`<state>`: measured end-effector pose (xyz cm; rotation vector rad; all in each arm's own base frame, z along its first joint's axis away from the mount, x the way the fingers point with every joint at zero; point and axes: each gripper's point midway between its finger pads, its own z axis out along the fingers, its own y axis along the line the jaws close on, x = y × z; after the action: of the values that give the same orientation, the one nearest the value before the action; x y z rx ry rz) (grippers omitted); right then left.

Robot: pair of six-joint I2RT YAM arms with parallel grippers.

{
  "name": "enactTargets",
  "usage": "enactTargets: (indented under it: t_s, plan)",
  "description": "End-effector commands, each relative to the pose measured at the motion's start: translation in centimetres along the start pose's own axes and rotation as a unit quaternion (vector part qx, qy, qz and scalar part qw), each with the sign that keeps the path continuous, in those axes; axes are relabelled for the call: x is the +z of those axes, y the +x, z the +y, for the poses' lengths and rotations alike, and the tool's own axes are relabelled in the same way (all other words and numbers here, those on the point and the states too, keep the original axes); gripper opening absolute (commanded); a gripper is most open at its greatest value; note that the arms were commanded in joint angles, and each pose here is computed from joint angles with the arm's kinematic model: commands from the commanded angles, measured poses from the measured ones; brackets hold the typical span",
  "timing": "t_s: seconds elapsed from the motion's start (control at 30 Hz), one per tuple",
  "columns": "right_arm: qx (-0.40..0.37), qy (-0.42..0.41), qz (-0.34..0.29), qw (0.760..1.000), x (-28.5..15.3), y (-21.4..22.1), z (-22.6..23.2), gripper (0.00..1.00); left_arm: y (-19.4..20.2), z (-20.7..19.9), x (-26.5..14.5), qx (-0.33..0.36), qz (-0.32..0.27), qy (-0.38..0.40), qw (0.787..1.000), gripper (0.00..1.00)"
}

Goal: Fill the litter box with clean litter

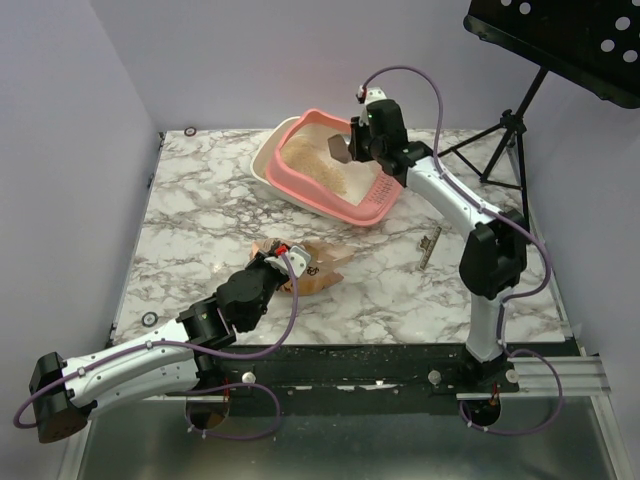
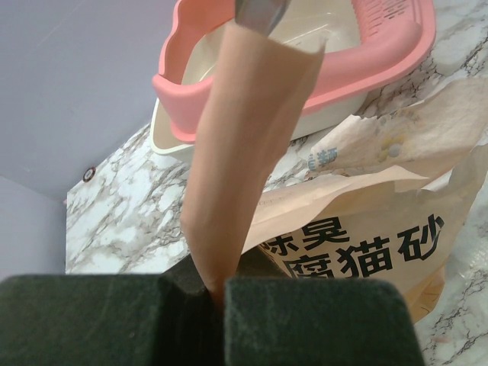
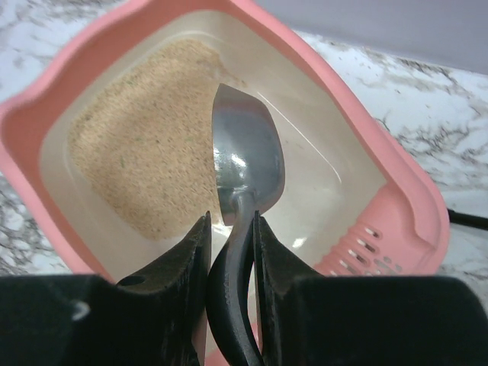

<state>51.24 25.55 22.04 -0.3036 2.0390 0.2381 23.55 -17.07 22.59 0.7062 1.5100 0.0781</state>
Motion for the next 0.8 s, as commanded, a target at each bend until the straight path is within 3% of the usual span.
enactTargets:
  t_s: [0.0, 0.5, 0.77]
  plan:
    - [0.033, -0.055, -0.044, 0.997, 1.2, -3.6, 2.9, 0.01, -2.0, 1.5, -0.2, -0.026, -0.023, -0.021, 0.999, 0.0]
    - [0.091, -0.156, -0.06, 0.982, 4.3, -5.2, 9.0, 0.01, -1.2, 1.0, 0.3, -0.01, -0.008, -0.022, 1.0, 0.0]
    - [0.113, -0.164, -0.089, 0.976, 4.8, -6.4, 10.4, 0.01, -1.0, 1.0, 0.5, -0.007, -0.004, -0.023, 1.0, 0.0]
